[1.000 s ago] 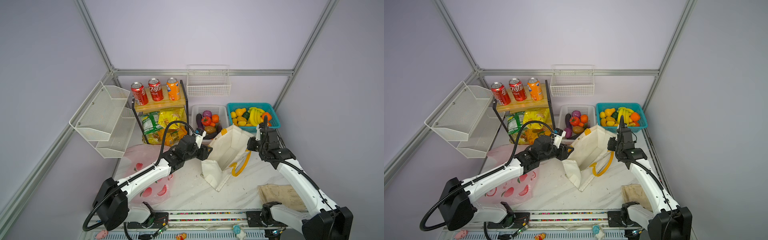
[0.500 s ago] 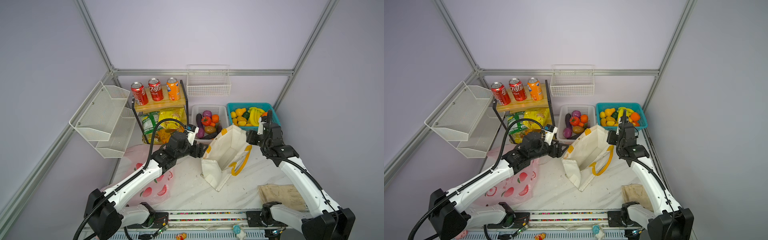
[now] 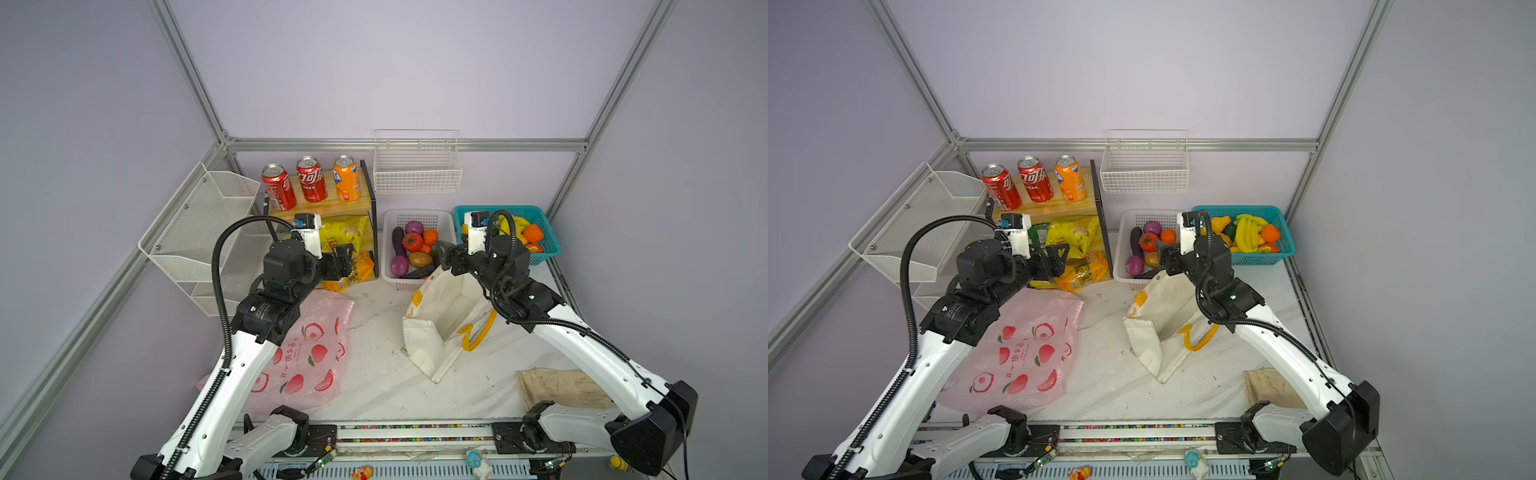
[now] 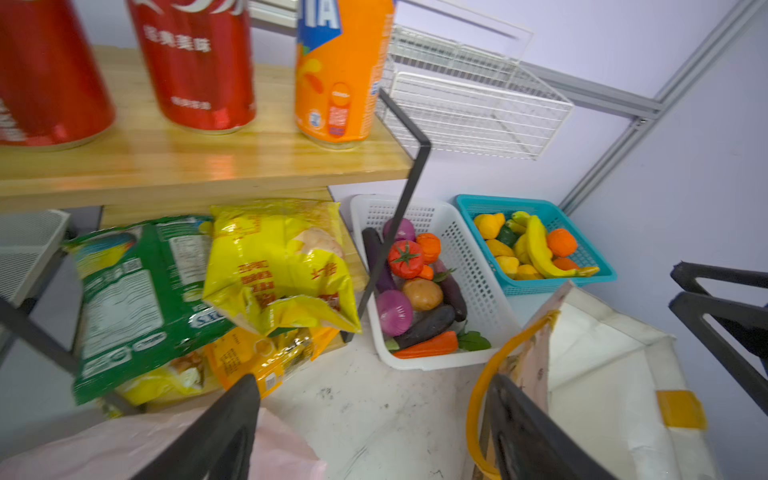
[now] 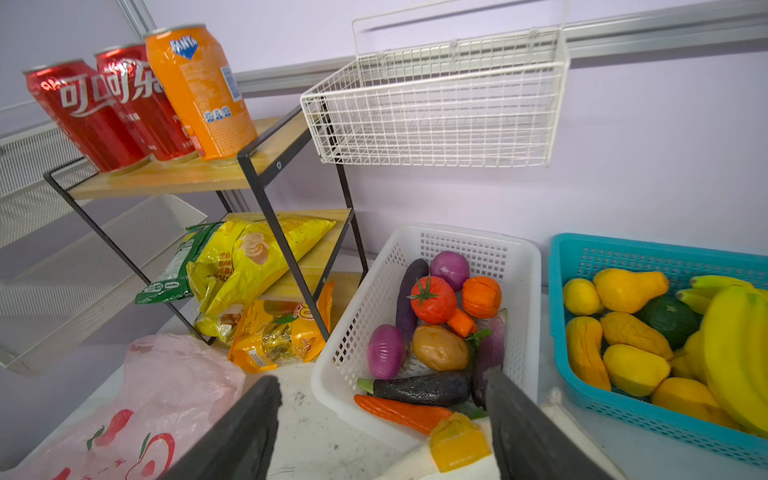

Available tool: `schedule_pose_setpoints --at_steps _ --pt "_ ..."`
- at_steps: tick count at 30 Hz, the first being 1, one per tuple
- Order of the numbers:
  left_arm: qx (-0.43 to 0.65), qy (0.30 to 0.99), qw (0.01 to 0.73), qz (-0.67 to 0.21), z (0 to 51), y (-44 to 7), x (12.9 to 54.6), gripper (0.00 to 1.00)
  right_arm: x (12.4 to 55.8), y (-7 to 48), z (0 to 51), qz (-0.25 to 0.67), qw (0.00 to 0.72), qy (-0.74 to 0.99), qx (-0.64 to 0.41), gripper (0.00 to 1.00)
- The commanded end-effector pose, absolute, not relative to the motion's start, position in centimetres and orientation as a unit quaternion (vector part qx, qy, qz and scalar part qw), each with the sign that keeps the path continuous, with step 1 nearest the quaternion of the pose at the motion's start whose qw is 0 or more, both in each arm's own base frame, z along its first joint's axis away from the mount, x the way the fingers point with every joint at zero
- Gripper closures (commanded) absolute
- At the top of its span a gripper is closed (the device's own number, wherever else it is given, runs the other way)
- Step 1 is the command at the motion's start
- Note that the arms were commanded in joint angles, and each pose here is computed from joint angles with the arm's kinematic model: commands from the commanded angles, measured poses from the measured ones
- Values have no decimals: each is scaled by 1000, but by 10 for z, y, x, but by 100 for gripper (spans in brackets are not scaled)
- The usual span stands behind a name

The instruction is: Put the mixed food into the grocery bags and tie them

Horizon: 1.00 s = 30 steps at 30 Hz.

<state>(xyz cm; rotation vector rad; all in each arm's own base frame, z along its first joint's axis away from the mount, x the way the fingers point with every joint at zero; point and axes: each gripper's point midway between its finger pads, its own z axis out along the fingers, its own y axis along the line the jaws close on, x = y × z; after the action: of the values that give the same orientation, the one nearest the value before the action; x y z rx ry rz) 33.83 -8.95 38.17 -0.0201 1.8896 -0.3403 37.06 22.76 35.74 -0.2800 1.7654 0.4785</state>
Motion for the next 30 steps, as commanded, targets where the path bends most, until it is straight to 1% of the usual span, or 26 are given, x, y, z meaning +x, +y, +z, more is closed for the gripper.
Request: schedule_pose_setpoints --at_steps 1,6,12,15,22,23,30 --pt "-6 794 592 -135 409 -79 338 15 372 239 371 228 623 735 -138 20" --pt "26 783 600 -162 454 -100 353 16 375 246 361 236 618 736 -144 20" --pt "26 767 622 -153 491 -113 383 16 377 245 360 227 620 737 -146 20" --pt "25 768 624 -146 495 -119 409 16 376 244 361 226 620 737 -147 20" --pt "12 761 638 -113 506 -119 452 15 373 243 360 227 619 737 -149 20" --pt "15 762 640 -98 506 -117 458 15 373 243 361 228 620 736 -149 20" --pt "7 766 639 -68 501 -112 487 12 373 243 357 228 617 738 -148 20"
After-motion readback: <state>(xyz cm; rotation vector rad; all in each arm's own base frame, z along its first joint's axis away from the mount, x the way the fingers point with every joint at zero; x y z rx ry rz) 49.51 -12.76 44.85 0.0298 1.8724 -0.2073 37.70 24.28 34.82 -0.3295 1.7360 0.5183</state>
